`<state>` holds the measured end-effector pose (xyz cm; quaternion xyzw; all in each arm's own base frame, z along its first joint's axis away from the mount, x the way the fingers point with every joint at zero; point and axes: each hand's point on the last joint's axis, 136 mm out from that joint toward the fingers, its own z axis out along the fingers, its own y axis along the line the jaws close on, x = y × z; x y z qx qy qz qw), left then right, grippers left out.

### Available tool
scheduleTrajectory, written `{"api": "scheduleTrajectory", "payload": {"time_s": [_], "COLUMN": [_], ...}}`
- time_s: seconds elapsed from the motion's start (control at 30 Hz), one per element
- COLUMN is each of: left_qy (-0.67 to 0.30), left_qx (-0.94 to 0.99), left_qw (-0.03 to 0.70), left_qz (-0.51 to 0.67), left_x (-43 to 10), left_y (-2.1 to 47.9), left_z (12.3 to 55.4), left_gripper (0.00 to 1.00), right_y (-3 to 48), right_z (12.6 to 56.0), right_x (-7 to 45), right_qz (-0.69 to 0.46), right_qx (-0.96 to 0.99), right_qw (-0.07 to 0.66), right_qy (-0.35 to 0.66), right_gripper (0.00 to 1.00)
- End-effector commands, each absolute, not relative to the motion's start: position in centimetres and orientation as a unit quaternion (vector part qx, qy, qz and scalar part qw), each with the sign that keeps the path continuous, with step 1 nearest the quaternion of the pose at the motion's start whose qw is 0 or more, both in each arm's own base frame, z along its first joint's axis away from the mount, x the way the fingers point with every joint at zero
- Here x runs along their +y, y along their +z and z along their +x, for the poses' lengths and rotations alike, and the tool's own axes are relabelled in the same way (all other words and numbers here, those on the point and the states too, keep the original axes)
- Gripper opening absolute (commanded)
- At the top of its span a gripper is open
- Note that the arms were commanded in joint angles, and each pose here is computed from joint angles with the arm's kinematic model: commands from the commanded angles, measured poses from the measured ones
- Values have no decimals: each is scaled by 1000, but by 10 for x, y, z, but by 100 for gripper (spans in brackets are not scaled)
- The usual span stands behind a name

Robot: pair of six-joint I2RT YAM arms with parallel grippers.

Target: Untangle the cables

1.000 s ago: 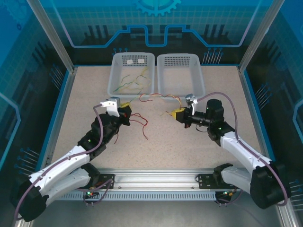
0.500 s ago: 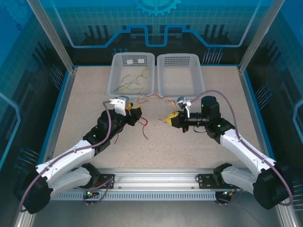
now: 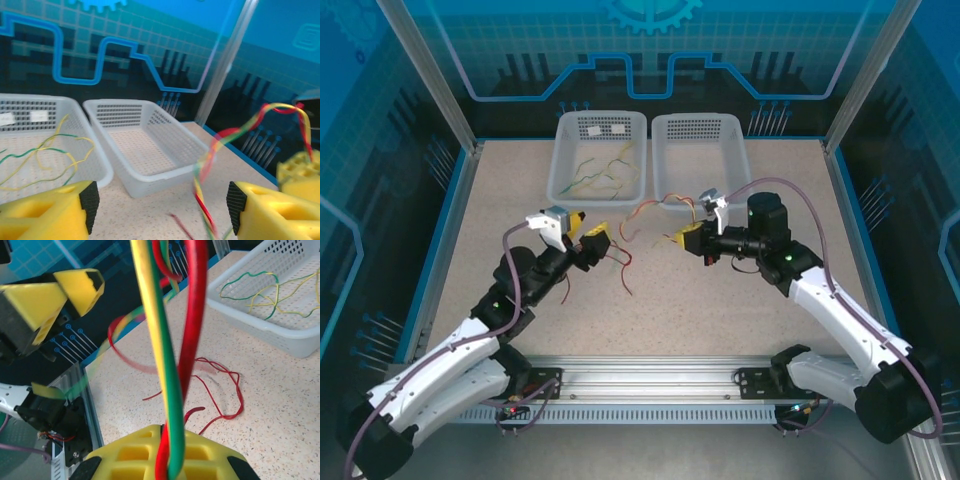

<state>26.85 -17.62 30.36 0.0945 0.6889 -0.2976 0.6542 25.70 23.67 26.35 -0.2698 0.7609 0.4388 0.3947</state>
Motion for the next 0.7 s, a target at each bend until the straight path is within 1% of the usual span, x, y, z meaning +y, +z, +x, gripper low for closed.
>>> {"api": "scheduleTrajectory", "payload": {"time_s": [0.0, 0.13, 0.33, 0.43, 0.53, 0.67], "left_qy": [-330, -347, -344, -327, -317, -310], "left_qx": [671, 653, 671, 685, 683, 672], "left_qw": [637, 606, 542, 530, 539, 543], "left_qz": [187, 294, 372, 377, 378, 397], "left_x": [-205, -248, -287, -295, -295, -294], "left_y": [313, 316, 291, 278, 275, 270], "left_z": [250, 226, 223, 233, 238, 233], "left_gripper": [68, 63, 61, 61, 58, 61], "right_y": [268, 276, 284, 291, 293, 295], "right_z": [264, 270, 269, 265, 259, 257], "right_x": [232, 236, 239, 241, 245, 248], "right_qz": [-225, -206, -198, -205, -218, -220], "right_qx": [784, 791, 788, 780, 774, 772], "right_qw": [381, 366, 361, 362, 354, 349], "right_qy": [435, 445, 457, 468, 477, 484], "right_gripper": [0, 0, 0, 0, 0, 0]}}
